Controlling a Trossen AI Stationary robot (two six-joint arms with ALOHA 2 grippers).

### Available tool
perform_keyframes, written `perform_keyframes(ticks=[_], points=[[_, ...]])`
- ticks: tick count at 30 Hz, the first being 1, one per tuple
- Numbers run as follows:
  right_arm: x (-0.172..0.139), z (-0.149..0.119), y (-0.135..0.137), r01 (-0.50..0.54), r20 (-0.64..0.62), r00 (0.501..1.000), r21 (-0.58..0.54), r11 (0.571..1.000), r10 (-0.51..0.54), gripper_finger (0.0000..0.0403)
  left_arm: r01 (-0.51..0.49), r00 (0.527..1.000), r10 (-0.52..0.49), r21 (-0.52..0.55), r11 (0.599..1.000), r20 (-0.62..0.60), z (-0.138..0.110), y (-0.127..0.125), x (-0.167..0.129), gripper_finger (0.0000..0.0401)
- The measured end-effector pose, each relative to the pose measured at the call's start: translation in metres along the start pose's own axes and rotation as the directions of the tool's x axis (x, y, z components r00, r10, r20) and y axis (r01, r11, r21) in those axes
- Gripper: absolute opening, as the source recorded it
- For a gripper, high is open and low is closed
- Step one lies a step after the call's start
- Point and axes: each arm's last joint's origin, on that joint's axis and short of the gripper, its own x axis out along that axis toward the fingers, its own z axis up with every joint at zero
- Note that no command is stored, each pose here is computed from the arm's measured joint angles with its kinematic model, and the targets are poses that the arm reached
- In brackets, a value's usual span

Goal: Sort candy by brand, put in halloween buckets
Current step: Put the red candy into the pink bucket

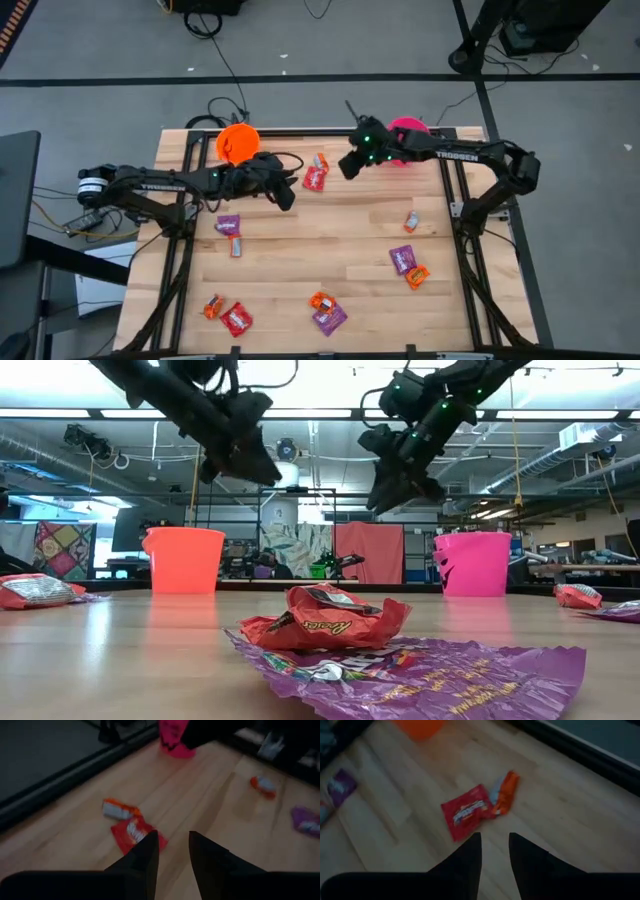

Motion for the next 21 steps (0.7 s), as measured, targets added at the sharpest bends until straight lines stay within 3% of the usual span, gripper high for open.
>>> perform_keyframes(ticks=[6,13,19,21], points=[[0.032,-0.014,0.009,-0.004,-0.071,0.997,-0.067,0.998,-0.001,0.0135,0.06,0.994,-0.07,-0.118,0.991,-0.081,-0.01,-0.005,0.013,0.0113],[0.069,-0.023,0.007,-0.055,-0.135,0.99,-0.04,0.998,0.049,0.0168,0.183,0.961,-0.237,-0.314,0.932,-0.144,-0.012,-0.01,0.012,0.0113],[0.101,-0.028,0.0,-0.138,-0.174,0.971,0.161,0.977,0.166,0.0185,0.298,0.929,-0.36,-0.396,0.868,-0.089,-0.004,-0.016,0.011,0.0113],[0.11,-0.027,-0.002,-0.124,-0.204,0.963,0.239,0.963,0.175,0.0187,0.309,0.925,-0.371,-0.416,0.855,-0.075,-0.003,-0.017,0.01,0.0113]])
